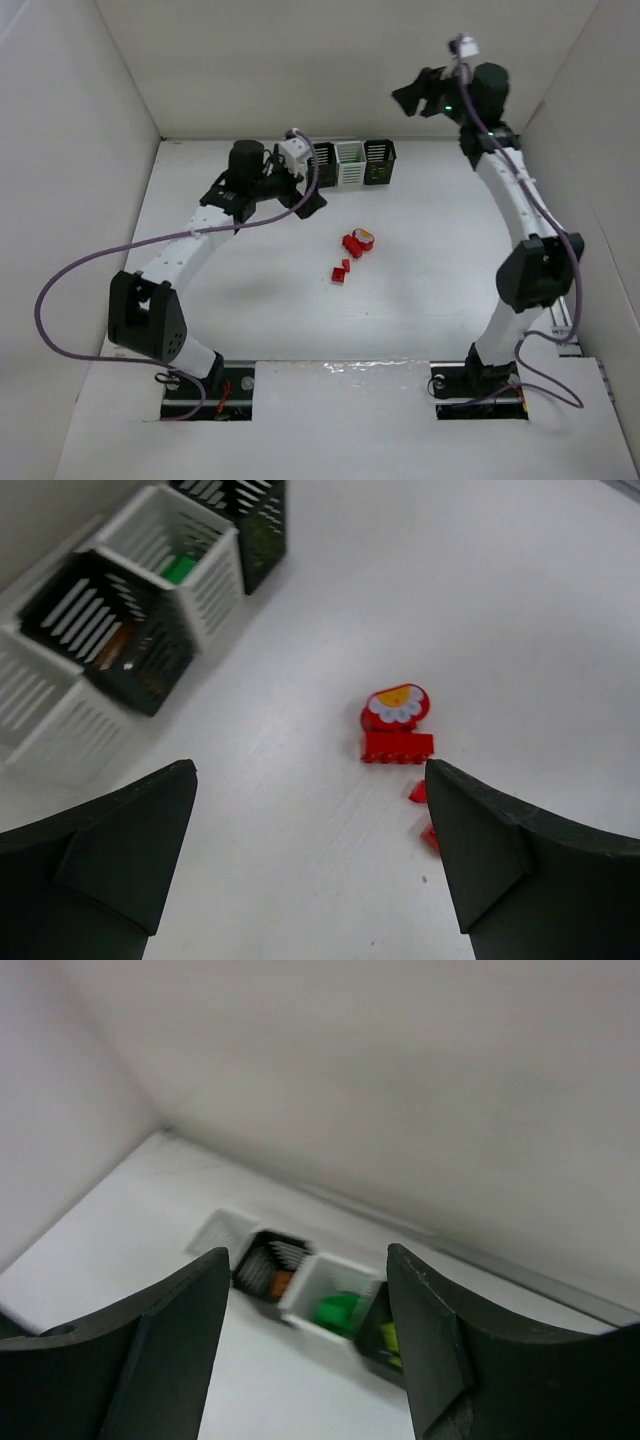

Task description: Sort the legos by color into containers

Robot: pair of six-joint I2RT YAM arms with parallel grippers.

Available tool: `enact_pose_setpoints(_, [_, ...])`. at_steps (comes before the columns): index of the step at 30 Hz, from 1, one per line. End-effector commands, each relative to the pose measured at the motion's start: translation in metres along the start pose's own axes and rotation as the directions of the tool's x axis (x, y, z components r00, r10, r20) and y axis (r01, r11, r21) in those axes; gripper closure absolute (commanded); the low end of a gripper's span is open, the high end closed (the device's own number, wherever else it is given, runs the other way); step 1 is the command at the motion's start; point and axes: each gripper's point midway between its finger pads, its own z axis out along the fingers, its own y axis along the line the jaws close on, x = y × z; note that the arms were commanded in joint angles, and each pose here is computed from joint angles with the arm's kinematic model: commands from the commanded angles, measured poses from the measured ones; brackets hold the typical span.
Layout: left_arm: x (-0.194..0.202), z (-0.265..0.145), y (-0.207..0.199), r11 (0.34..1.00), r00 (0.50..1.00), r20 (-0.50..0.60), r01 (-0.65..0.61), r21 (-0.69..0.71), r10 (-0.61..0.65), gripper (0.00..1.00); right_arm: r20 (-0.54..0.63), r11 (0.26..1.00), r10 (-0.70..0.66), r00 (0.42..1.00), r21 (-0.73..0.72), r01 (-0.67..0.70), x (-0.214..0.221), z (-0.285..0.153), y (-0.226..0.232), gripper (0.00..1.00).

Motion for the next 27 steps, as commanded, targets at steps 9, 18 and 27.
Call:
enact_pose_setpoints(9, [0.048, 0.097, -0.075, 0.943, 0.97, -0.16, -0.129, 0.308, 0.185, 0.0, -0.023, 0.957, -0.013, 1.0, 0.29, 0.019, 0.013, -0.126, -0.089, 0.28])
enact_pose_setpoints(18, [0.046, 0.153, -0.064, 0.989, 0.957, -0.251, -0.145, 0.028, 0.148, 0.0, -0.051, 0.943, -0.001, 0.999, 0.332, 0.018, 0.03, -0.15, -0.093, 0.26])
enact_pose_setpoints(27, [0.086, 0.172, -0.086, 0.995, 0.919, -0.394, -0.07, -0.067, 0.038, 0.0, -0.057, 0.944, 0.007, 0.998, 0.33, 0.012, 0.028, -0.149, -0.097, 0.25])
